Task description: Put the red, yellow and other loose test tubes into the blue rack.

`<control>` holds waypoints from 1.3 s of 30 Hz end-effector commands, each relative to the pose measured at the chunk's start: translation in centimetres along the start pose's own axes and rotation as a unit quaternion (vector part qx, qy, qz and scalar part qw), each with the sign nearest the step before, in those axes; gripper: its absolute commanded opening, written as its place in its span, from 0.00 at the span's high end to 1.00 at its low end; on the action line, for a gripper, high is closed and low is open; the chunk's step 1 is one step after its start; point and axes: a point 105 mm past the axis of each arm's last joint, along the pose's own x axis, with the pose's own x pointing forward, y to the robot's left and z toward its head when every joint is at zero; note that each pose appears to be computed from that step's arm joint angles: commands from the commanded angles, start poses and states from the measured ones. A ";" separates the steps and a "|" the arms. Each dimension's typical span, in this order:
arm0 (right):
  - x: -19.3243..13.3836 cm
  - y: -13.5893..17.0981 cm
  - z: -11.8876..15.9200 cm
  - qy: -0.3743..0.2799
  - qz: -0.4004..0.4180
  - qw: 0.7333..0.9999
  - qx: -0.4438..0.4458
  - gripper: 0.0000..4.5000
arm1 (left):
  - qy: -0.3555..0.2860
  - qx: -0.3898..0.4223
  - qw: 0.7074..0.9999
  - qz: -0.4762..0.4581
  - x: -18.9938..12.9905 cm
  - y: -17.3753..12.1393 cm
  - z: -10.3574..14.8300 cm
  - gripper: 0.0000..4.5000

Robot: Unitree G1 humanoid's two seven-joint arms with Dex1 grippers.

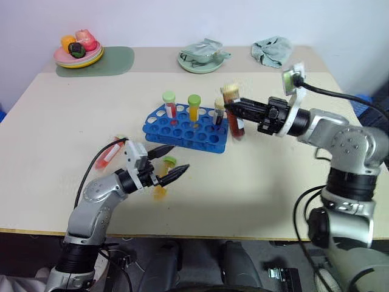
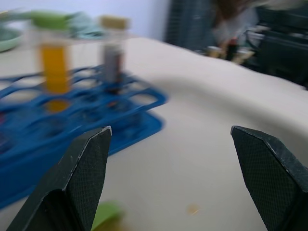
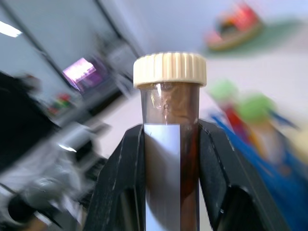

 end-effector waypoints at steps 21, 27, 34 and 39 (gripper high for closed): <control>3.1 -4.9 -5.9 -0.233 -0.132 0.939 -0.215 0.76 | -0.086 0.034 0.988 0.126 -2.5 5.1 6.3 0.09; 3.2 -3.8 -7.2 -0.225 -0.109 0.944 -0.214 0.76 | -0.095 0.034 0.986 0.133 -2.1 5.4 6.6 0.09; 3.1 -3.5 -8.6 -0.219 -0.122 0.946 -0.208 0.76 | -0.098 0.033 0.986 0.130 -1.6 5.5 6.8 0.09; 2.7 -4.8 -8.6 -0.217 -0.150 0.943 -0.205 0.76 | -0.099 0.033 0.986 0.127 -1.5 5.6 6.9 0.09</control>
